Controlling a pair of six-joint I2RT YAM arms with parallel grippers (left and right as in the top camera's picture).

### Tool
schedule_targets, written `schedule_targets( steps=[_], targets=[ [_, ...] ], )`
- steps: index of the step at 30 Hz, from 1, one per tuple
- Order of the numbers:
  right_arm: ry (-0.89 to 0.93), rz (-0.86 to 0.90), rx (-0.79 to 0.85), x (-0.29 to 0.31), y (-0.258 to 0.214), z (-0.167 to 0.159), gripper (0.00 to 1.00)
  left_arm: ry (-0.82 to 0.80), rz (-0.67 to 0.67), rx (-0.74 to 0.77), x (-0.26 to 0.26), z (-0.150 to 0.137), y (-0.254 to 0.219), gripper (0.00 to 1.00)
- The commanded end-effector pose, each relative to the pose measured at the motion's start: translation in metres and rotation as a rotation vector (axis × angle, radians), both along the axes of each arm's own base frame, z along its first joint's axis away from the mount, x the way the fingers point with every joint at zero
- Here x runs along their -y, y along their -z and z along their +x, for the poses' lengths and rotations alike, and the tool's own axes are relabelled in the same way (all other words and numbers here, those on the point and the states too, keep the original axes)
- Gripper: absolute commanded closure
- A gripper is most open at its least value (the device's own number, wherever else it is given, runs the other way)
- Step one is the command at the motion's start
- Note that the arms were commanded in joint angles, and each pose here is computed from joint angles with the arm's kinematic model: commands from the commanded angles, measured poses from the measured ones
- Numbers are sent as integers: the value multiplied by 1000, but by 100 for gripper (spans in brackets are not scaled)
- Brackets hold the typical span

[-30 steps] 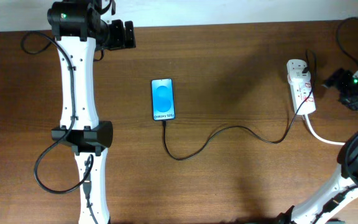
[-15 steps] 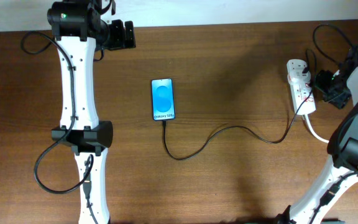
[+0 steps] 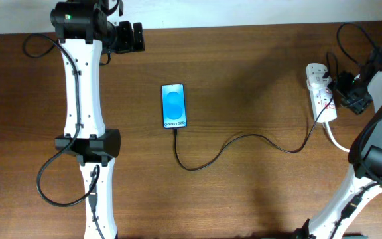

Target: Plug charger to phone and switch on socket

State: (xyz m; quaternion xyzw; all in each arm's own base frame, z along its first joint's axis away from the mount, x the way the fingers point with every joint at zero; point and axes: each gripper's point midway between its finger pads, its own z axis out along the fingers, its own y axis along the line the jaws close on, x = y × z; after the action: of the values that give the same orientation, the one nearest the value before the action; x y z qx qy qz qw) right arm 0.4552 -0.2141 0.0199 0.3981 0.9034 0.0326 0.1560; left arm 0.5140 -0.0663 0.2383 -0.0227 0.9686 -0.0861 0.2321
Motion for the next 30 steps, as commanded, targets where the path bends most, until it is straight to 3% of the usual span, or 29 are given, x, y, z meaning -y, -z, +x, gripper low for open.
schedule_targets(
  steps=[1,9,16,18,20,25,30],
  targets=[
    [-56,79,-61,-32,27,-2,17,0,6,39,-2,-4,-18,1],
    [-136,97,-133,-52,30,-14,17,0,6,39,-2,-4,-18,1],
    [-109,67,-138,-36,20,-17,17,0,6,39,-2,-4,-18,1],
    [-71,54,-107,-16,-11,-16,17,0,6,39,-2,-4,-18,1],
    [-11,-29,-45,22,-91,-22,17,0,6,39,-2,-4,-18,1],
    [92,-226,25,56,-244,-76,13,0,6,39,-2,-4,-18,1],
    [-272,-256,265,-29,-349,-89,10,0,6,39,-2,-4,-18,1]
  ],
)
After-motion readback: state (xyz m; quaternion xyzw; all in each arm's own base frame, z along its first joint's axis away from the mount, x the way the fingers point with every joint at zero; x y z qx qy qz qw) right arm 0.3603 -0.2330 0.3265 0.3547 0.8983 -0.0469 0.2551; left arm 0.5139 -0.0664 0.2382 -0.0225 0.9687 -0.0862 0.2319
